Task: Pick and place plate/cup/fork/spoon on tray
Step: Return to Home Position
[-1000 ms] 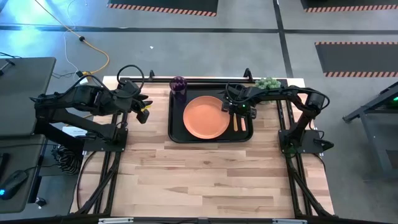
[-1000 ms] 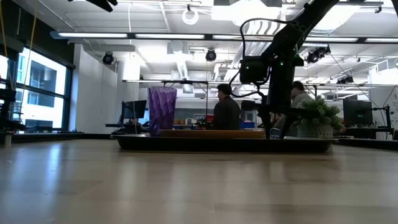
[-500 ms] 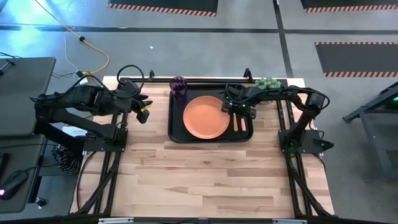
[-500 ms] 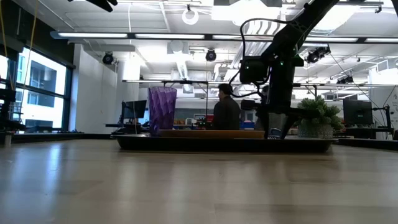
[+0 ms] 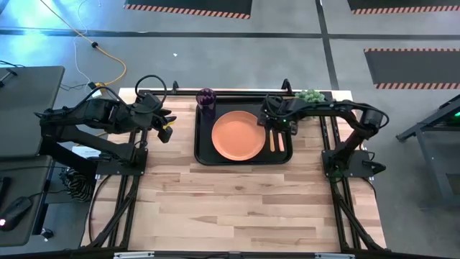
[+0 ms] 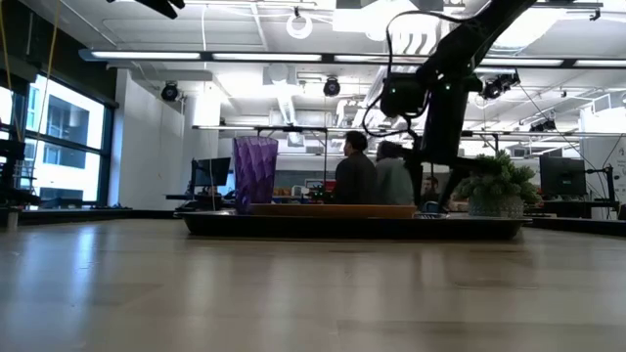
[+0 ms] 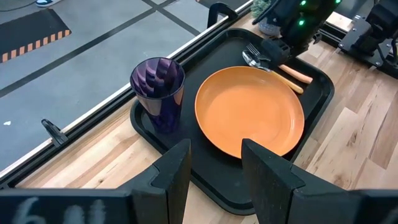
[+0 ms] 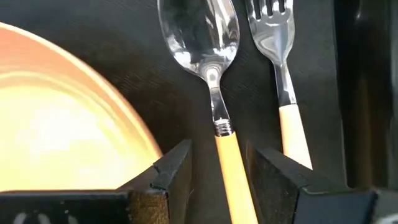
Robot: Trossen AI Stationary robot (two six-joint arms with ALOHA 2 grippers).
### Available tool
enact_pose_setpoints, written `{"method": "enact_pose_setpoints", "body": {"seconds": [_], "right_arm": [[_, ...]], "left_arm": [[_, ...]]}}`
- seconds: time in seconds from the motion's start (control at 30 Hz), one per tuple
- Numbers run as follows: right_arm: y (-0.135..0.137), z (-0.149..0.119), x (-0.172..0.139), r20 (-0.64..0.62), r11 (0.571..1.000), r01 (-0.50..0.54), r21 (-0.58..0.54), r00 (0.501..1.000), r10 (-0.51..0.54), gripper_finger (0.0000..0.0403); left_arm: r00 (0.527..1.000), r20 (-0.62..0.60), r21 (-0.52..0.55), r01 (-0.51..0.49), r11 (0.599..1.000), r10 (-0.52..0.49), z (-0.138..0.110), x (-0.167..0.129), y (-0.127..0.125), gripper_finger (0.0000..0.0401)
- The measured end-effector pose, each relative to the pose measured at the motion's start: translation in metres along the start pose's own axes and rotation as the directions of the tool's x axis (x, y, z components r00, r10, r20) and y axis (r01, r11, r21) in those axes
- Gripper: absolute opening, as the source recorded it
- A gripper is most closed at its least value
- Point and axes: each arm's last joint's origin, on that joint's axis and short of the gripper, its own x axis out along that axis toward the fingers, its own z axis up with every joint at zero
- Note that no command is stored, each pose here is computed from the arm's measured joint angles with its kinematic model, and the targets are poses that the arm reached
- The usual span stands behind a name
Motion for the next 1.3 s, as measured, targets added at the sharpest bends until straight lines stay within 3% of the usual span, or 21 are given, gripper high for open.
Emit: {"method": "enact_pose_setpoints", "body": {"seconds": [0.23, 0.37, 0.5, 0.63, 0.77, 0.87, 1.0, 1.1, 1.2, 1.3], "right_arm": [[0.0, -0.003, -0.029, 0.027, 0.995, -0.095, -0.015, 0.995, 0.096, 0.0144], [0.001, -0.011, -0.056, 0.093, 0.977, -0.194, -0.083, 0.975, 0.202, 0.0144], [0.007, -0.024, -0.082, 0.158, 0.925, -0.321, -0.203, 0.922, 0.354, 0.0144], [0.014, -0.044, -0.108, 0.235, 0.835, -0.422, -0.353, 0.824, 0.516, 0.0144], [0.022, -0.066, -0.131, 0.233, 0.686, -0.477, -0.549, 0.702, 0.674, 0.0144], [0.028, -0.083, -0.147, 0.137, 0.514, -0.519, -0.682, 0.6, 0.788, 0.0144], [0.035, -0.105, -0.168, -0.027, 0.233, -0.556, -0.798, 0.419, 0.908, 0.0144], [0.038, -0.118, -0.182, -0.096, 0.071, -0.528, -0.846, 0.281, 0.955, 0.0144], [0.039, -0.126, -0.191, -0.126, -0.019, -0.478, -0.878, 0.193, 0.973, 0.0144], [0.037, -0.132, -0.199, -0.152, -0.069, -0.467, -0.882, 0.142, 0.978, 0.0144]], "left_arm": [[1.0, 0.0, 0.0, 0.0, 1.0, 0.0, 0.0, 0.0, 0.0, 0.0133], [1.0, 0.0, 0.009, 0.0, 1.0, 0.0, 0.0, 0.0, 0.0, 0.0133], [1.0, 0.003, 0.025, 0.003, 1.0, -0.003, 0.0, -0.001, 0.001, 0.0133], [1.0, 0.013, 0.029, 0.025, 0.999, -0.026, -0.002, -0.006, 0.002, 0.0133], [0.996, 0.037, 0.025, 0.076, 0.997, -0.077, -0.01, -0.014, 0.007, 0.0133], [0.983, 0.106, -0.025, 0.152, 0.988, -0.149, -0.017, -0.019, 0.011, 0.0133], [0.946, 0.211, -0.041, 0.26, 0.965, -0.245, -0.031, -0.021, 0.018, 0.0133], [0.91, 0.265, -0.01, 0.333, 0.943, -0.319, -0.043, -0.017, 0.02, 0.0133], [0.864, 0.307, 0.028, 0.41, 0.912, -0.398, -0.057, -0.01, 0.02, 0.0133], [0.805, 0.335, 0.094, 0.488, 0.868, -0.49, -0.074, -0.001, 0.019, 0.0133]]}}
